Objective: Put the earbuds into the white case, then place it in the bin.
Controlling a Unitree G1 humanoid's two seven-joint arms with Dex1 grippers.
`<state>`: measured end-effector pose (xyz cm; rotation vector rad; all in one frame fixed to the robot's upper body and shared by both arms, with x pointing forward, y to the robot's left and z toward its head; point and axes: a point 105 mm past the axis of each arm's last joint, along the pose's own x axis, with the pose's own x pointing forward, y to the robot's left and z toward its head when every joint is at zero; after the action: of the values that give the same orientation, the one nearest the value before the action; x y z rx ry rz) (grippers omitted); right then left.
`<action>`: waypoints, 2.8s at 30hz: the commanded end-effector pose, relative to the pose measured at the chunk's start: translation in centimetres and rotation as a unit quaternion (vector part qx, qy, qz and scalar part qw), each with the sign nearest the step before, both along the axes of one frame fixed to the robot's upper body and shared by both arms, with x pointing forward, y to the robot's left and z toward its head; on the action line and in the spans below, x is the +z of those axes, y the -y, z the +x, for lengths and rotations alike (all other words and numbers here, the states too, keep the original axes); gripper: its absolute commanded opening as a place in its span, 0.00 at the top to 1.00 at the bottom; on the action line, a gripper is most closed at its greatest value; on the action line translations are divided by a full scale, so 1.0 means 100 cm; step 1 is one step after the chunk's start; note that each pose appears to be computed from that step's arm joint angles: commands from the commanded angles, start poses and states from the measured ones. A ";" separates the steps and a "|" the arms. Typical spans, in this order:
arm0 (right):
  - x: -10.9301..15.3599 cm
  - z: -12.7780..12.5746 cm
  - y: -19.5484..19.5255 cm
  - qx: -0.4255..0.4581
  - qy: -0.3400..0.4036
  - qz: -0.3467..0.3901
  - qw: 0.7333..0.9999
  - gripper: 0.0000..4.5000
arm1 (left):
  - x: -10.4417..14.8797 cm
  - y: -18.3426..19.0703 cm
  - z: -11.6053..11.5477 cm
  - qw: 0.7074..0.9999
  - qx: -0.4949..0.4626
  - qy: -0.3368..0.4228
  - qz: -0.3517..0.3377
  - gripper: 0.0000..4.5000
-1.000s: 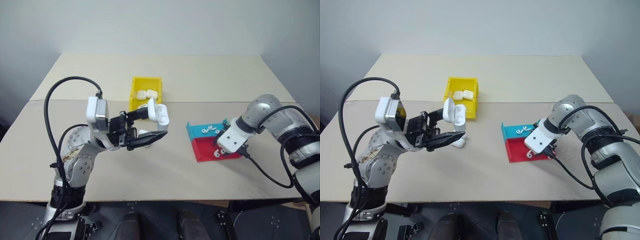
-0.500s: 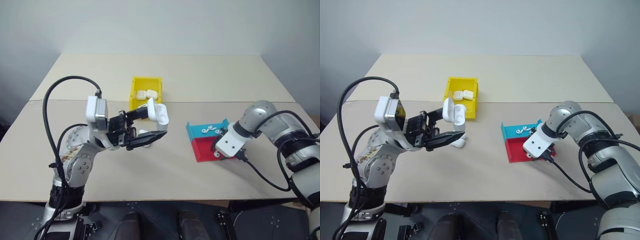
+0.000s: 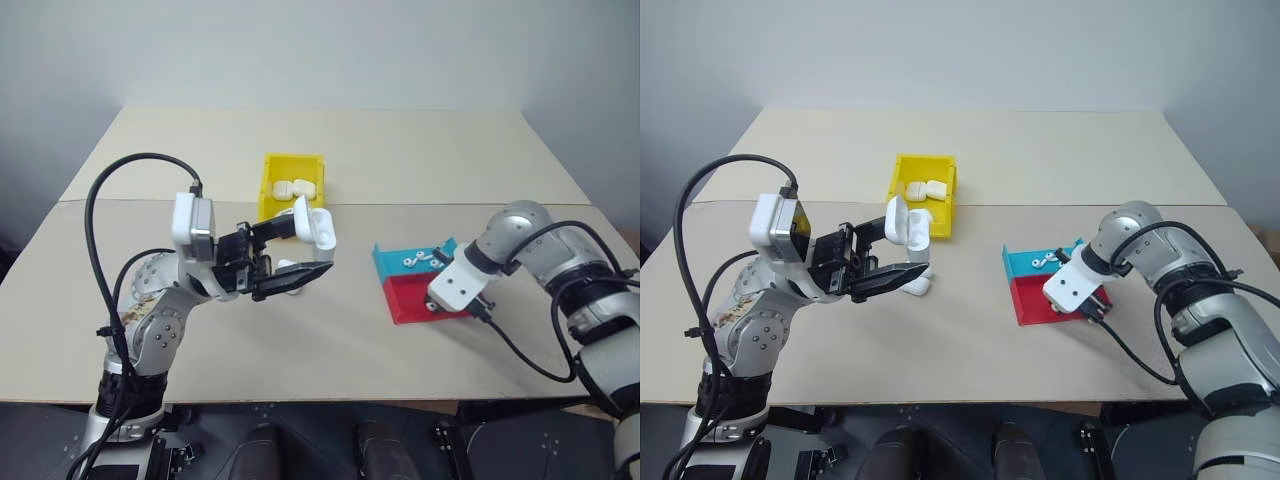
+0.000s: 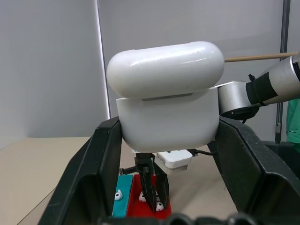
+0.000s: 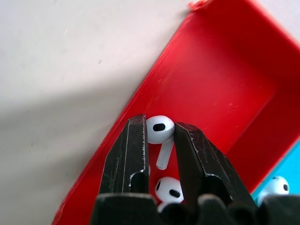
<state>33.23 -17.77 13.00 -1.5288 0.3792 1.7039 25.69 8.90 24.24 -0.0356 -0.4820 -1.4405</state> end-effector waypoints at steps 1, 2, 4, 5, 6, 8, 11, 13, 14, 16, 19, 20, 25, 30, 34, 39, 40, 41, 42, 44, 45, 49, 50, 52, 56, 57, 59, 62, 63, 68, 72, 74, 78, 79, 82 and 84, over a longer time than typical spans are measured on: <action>0.028 -0.003 -0.007 -0.039 -0.017 0.072 0.996 0.85 | 0.011 0.001 -0.005 1.000 0.002 0.025 -0.011 0.39; 0.034 -0.004 -0.010 -0.054 -0.024 0.101 0.993 0.85 | 0.012 0.002 -0.003 0.999 0.006 0.027 -0.015 0.39; 0.053 -0.008 -0.018 -0.089 -0.049 0.186 0.977 0.85 | 0.014 0.007 0.001 0.999 0.012 0.026 -0.025 0.39; 0.061 -0.011 -0.021 -0.105 -0.059 0.223 0.967 0.85 | 0.015 0.009 0.001 0.999 0.008 0.025 -0.026 0.39; 0.068 -0.014 -0.023 -0.117 -0.065 0.258 0.957 0.85 | 0.015 0.012 0.001 0.999 0.001 0.026 -0.027 0.39; 0.083 -0.020 -0.025 -0.147 -0.073 0.337 0.927 0.85 | 0.017 0.018 0.000 0.999 -0.015 0.030 -0.030 0.39; 0.106 -0.028 -0.026 -0.191 -0.076 0.444 0.872 0.85 | 0.021 0.025 0.001 0.998 -0.041 0.034 -0.035 0.39; 0.123 -0.035 -0.026 -0.208 -0.069 0.508 0.833 0.85 | 0.023 0.029 0.003 0.997 -0.054 0.038 -0.035 0.39; 0.131 -0.039 -0.027 -0.215 -0.068 0.538 0.812 0.85 | 0.024 0.031 0.003 0.997 -0.060 0.039 -0.035 0.39; 0.149 -0.047 -0.027 -0.222 -0.073 0.595 0.769 0.85 | 0.026 0.034 0.005 0.996 -0.073 0.043 -0.037 0.39; 0.170 -0.061 -0.027 -0.224 -0.088 0.668 0.704 0.85 | 0.031 0.041 0.006 0.993 -0.098 0.049 -0.039 0.39; 0.177 -0.066 -0.027 -0.224 -0.095 0.689 0.683 0.85 | 0.031 0.043 0.006 0.992 -0.107 0.050 -0.039 0.39; 0.203 -0.082 -0.036 -0.212 -0.128 0.743 0.621 0.85 | 0.031 0.051 0.007 0.990 -0.127 0.049 -0.035 0.39; 0.212 -0.094 -0.059 -0.191 -0.145 0.753 0.613 0.85 | 0.030 0.059 0.010 0.990 -0.129 0.043 -0.037 0.39; 0.212 -0.100 -0.072 -0.178 -0.173 0.753 0.609 0.85 | 0.029 0.066 0.014 0.991 -0.123 0.040 -0.037 0.39; 0.202 -0.103 -0.081 -0.181 -0.186 0.738 0.623 0.85 | 0.030 0.067 0.014 0.991 -0.122 0.039 -0.038 0.39; 0.199 -0.103 -0.082 -0.186 -0.183 0.734 0.627 0.85 | 0.030 0.067 0.013 0.991 -0.123 0.040 -0.038 0.39; 0.196 -0.101 -0.082 -0.190 -0.180 0.731 0.630 0.85 | 0.029 0.066 0.013 0.991 -0.123 0.040 -0.038 0.39; 0.195 -0.101 -0.082 -0.193 -0.179 0.730 0.631 0.85 | 0.029 0.066 0.013 0.991 -0.123 0.041 -0.038 0.39; 0.190 -0.099 -0.081 -0.201 -0.176 0.725 0.635 0.85 | 0.030 0.065 0.012 0.991 -0.123 0.042 -0.038 0.39; 0.188 -0.098 -0.080 -0.206 -0.172 0.721 0.639 0.85 | 0.030 0.065 0.012 0.991 -0.124 0.042 -0.038 0.39; 0.181 -0.093 -0.078 -0.219 -0.162 0.713 0.646 0.85 | 0.030 0.064 0.011 0.990 -0.124 0.045 -0.040 0.39; 0.180 -0.092 -0.078 -0.221 -0.161 0.712 0.647 0.85 | 0.030 0.064 0.011 0.990 -0.124 0.046 -0.040 0.39; 0.178 -0.091 -0.077 -0.224 -0.154 0.707 0.653 0.85 | 0.030 0.064 0.010 0.990 -0.123 0.046 -0.040 0.39; 0.173 -0.088 -0.077 -0.228 -0.147 0.694 0.667 0.78 | 0.030 0.064 0.010 0.991 -0.120 0.048 -0.040 0.39; 0.172 -0.088 -0.077 -0.229 -0.147 0.689 0.672 0.69 | 0.030 0.064 0.011 0.991 -0.119 0.048 -0.040 0.39; 0.171 -0.088 -0.078 -0.227 -0.146 0.684 0.677 0.57 | 0.030 0.064 0.011 0.991 -0.117 0.048 -0.041 0.39; 0.171 -0.088 -0.078 -0.224 -0.139 0.682 0.682 0.35 | 0.030 0.064 0.012 0.992 -0.113 0.047 -0.042 0.39; 0.171 -0.088 -0.078 -0.223 -0.136 0.681 0.684 0.28 | 0.030 0.064 0.012 0.992 -0.112 0.047 -0.042 0.39; 0.178 -0.086 -0.072 -0.217 -0.123 0.685 0.685 0.05 | 0.028 0.064 0.013 0.992 -0.110 0.046 -0.041 0.39; 0.195 -0.072 -0.051 -0.228 -0.074 0.686 0.687 0.05 | 0.024 0.059 0.015 0.994 -0.100 0.041 -0.030 0.39; 0.198 -0.063 -0.042 -0.241 -0.048 0.667 0.704 0.05 | 0.022 0.055 0.016 0.995 -0.093 0.040 -0.026 0.39; 0.166 -0.026 -0.029 -0.282 0.054 0.520 0.804 0.05 | 0.021 0.048 0.016 0.996 -0.076 0.039 -0.027 0.39; 0.156 -0.017 -0.026 -0.284 0.074 0.478 0.828 0.05 | 0.021 0.047 0.016 0.996 -0.073 0.039 -0.028 0.39; 0.129 0.009 -0.021 -0.250 0.121 0.350 0.895 0.05 | 0.020 0.045 0.014 0.996 -0.067 0.040 -0.030 0.39; 0.115 0.025 -0.018 -0.221 0.141 0.277 0.925 0.05 | 0.021 0.045 0.013 0.997 -0.064 0.041 -0.032 0.39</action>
<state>35.17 -15.73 24.39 -0.9662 0.0660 1.0688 27.68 4.26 25.20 -0.0762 -0.5400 -1.5558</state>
